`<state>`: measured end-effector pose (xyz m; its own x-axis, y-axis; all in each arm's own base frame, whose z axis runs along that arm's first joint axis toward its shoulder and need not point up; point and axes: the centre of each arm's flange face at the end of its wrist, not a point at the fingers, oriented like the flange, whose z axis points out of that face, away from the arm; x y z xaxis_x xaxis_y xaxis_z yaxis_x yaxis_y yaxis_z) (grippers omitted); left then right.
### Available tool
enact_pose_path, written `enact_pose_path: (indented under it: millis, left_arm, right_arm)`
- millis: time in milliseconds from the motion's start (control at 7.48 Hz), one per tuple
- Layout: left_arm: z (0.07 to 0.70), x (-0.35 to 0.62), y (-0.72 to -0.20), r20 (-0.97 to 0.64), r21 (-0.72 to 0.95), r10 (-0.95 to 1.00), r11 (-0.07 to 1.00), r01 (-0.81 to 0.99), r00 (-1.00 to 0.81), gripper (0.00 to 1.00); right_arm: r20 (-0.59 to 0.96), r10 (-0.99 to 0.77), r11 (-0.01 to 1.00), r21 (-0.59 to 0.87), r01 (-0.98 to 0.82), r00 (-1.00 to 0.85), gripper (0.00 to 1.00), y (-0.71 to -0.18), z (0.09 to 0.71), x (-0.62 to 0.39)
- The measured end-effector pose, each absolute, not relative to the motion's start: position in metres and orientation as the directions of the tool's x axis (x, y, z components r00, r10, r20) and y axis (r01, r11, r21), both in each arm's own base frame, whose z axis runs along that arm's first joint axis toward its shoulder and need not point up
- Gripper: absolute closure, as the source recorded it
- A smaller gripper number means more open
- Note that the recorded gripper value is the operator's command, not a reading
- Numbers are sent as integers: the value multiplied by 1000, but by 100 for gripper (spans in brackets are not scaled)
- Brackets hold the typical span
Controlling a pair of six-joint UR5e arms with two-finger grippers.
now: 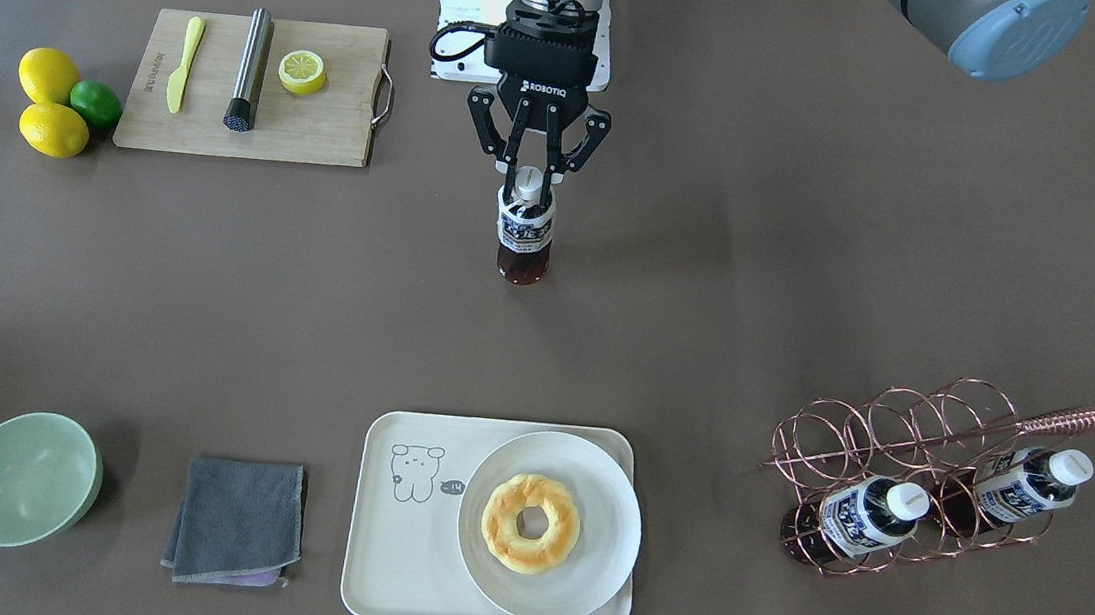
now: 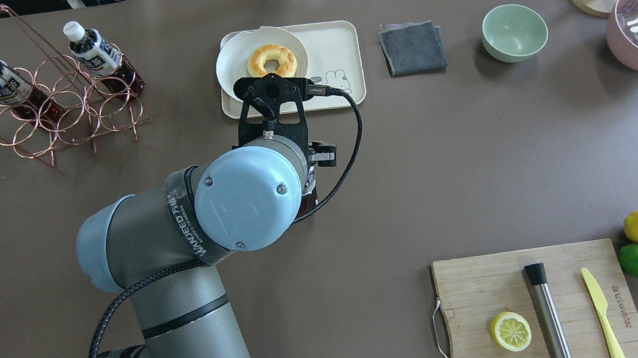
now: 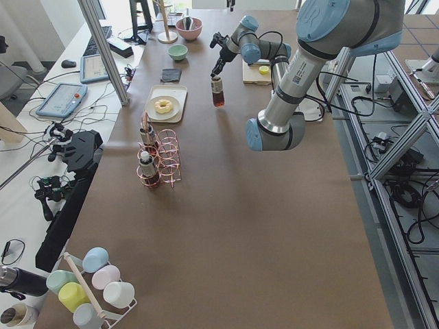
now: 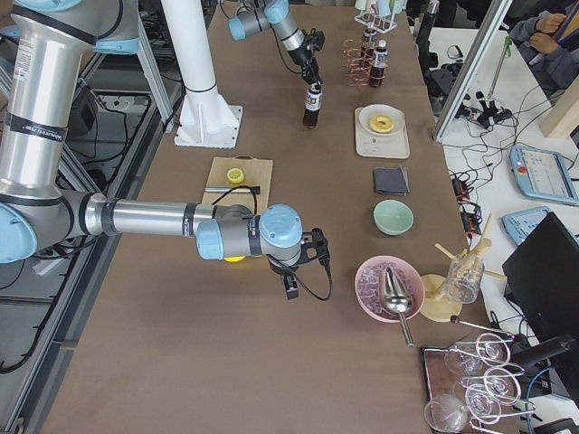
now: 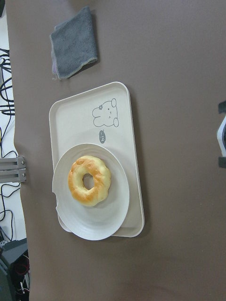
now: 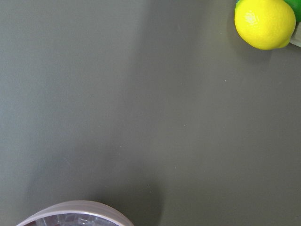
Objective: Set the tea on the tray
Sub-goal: 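Lower the tea bottle onto the table in front of the tray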
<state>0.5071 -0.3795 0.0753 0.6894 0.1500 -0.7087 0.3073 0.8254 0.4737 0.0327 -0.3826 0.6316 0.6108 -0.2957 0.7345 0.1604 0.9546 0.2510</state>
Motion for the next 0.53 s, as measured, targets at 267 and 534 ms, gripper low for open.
enact_pose_path:
  millis: [267, 534]
  left_arm:
    - [76, 509, -377, -707, 477, 151, 823, 308, 691, 100]
    - [76, 512, -373, -707, 476, 154, 825, 303, 691, 100]
  right_arm:
    - [735, -296, 954, 251, 160, 610, 0, -382, 631, 33]
    - [735, -296, 955, 251, 160, 610, 0, -382, 631, 33]
